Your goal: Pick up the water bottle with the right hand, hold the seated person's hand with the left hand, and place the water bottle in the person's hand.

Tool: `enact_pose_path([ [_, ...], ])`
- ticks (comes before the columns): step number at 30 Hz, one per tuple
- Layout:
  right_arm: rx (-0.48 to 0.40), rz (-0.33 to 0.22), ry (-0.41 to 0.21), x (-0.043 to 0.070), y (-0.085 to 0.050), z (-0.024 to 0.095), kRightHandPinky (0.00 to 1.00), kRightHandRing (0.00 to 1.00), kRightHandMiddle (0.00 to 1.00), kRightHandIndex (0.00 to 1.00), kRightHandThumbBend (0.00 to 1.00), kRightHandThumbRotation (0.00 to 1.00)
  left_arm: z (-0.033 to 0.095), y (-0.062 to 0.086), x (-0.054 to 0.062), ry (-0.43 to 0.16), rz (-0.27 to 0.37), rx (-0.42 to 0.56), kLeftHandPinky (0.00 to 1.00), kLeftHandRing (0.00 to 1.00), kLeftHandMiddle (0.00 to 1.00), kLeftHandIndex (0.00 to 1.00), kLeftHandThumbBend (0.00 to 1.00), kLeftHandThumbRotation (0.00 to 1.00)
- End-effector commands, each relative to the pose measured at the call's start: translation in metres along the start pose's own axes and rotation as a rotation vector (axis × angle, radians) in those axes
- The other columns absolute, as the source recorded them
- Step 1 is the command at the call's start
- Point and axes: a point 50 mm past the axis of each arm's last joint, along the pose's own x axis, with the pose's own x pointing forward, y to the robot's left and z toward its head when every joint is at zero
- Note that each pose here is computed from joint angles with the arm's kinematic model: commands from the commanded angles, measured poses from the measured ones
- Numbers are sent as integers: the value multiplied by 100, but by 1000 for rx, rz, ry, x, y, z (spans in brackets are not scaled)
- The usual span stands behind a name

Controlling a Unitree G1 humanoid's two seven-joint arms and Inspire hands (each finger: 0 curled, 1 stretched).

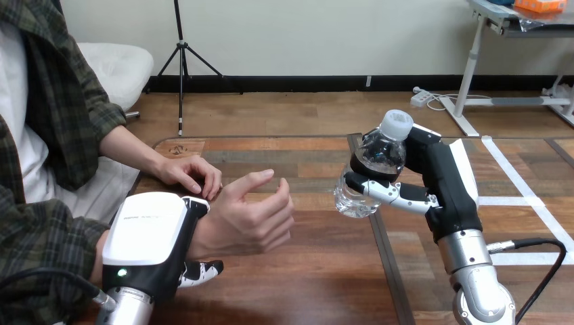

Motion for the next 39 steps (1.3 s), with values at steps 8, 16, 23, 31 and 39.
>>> enact_pose_path([
  [8, 40, -14, -159, 24, 2, 28, 44, 44, 50, 55, 70, 0, 31, 21, 14, -163, 104, -23, 30, 31, 35, 35, 84, 0],
  [16, 38, -10, -165, 25, 3, 29, 42, 43, 50, 55, 70, 0, 35, 21, 14, -205, 146, -25, 28, 30, 34, 33, 87, 0],
  [23, 31, -7, -168, 25, 4, 29, 42, 42, 50, 55, 70, 0, 36, 20, 14, -212, 155, -32, 28, 29, 33, 33, 88, 0],
  [31, 27, -6, -166, 25, 4, 30, 41, 42, 51, 55, 70, 0, 37, 20, 14, -216, 162, -30, 27, 29, 32, 32, 88, 0],
  [39, 32, -6, -161, 25, 5, 29, 41, 42, 50, 55, 70, 0, 37, 21, 14, -219, 169, -23, 26, 28, 32, 31, 89, 0],
])
